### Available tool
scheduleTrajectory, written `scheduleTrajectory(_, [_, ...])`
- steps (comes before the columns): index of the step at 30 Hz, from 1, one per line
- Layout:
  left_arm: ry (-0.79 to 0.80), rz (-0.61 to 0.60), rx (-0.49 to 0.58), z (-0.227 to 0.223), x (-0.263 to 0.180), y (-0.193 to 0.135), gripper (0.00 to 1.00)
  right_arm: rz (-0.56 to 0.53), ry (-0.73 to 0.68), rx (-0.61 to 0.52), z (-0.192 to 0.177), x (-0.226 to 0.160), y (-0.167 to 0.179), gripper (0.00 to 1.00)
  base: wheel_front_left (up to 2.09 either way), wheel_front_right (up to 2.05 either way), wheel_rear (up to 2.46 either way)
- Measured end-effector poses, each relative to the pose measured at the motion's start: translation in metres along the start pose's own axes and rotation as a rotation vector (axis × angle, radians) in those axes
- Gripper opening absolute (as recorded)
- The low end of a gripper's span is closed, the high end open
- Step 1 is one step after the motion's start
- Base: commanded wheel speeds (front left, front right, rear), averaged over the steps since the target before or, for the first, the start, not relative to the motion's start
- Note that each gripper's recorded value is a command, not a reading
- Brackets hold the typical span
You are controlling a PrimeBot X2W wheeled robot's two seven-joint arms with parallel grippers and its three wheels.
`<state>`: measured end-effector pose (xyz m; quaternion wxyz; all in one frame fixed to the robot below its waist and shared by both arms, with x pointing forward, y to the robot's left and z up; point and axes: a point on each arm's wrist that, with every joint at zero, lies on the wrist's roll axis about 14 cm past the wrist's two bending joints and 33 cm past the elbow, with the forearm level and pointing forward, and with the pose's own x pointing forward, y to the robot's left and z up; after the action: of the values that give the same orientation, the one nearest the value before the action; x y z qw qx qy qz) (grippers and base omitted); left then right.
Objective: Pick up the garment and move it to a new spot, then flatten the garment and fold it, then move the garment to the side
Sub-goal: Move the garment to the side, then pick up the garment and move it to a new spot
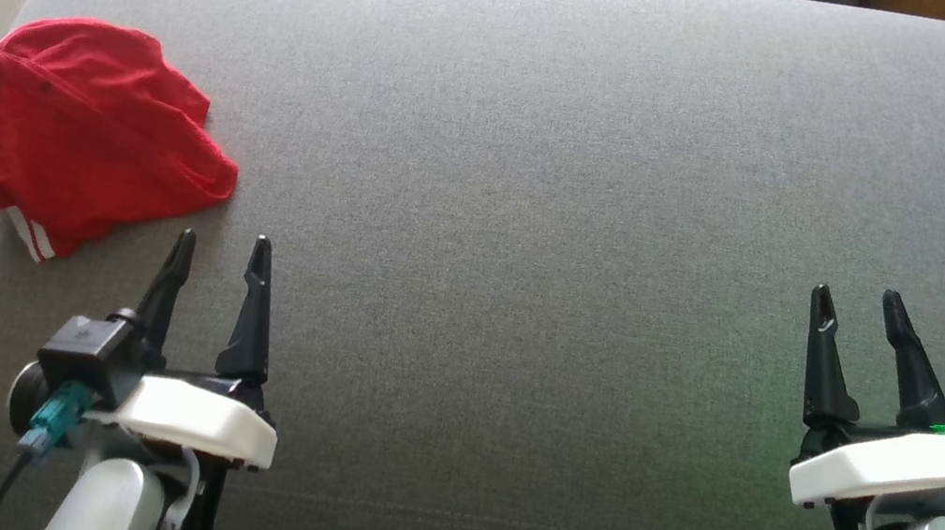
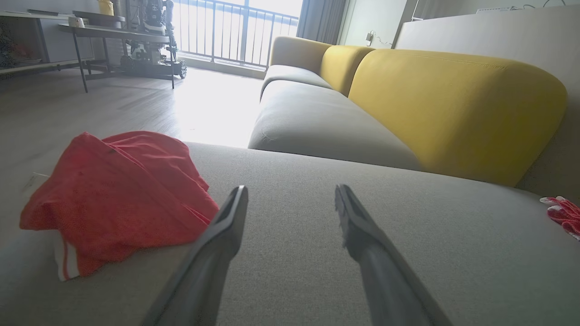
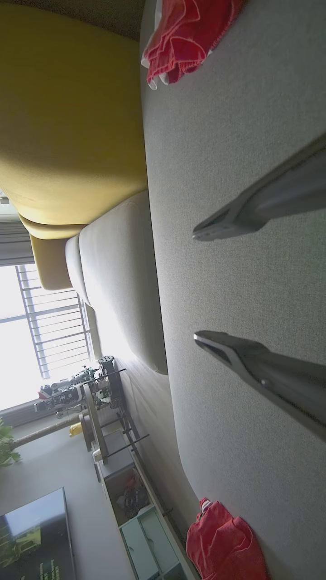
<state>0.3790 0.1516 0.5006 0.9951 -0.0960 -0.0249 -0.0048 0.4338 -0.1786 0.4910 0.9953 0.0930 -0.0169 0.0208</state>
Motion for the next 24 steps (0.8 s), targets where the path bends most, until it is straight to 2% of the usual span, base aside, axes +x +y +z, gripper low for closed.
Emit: scheduleTrajectory(24, [0.006, -0.010, 0.007, -0.0021, 0.0001, -0.0022, 1.00, -0.011, 0.003, 0.026, -0.0020, 0.0006, -0.0022, 1.00, 0.00, 0.00, 0.00])
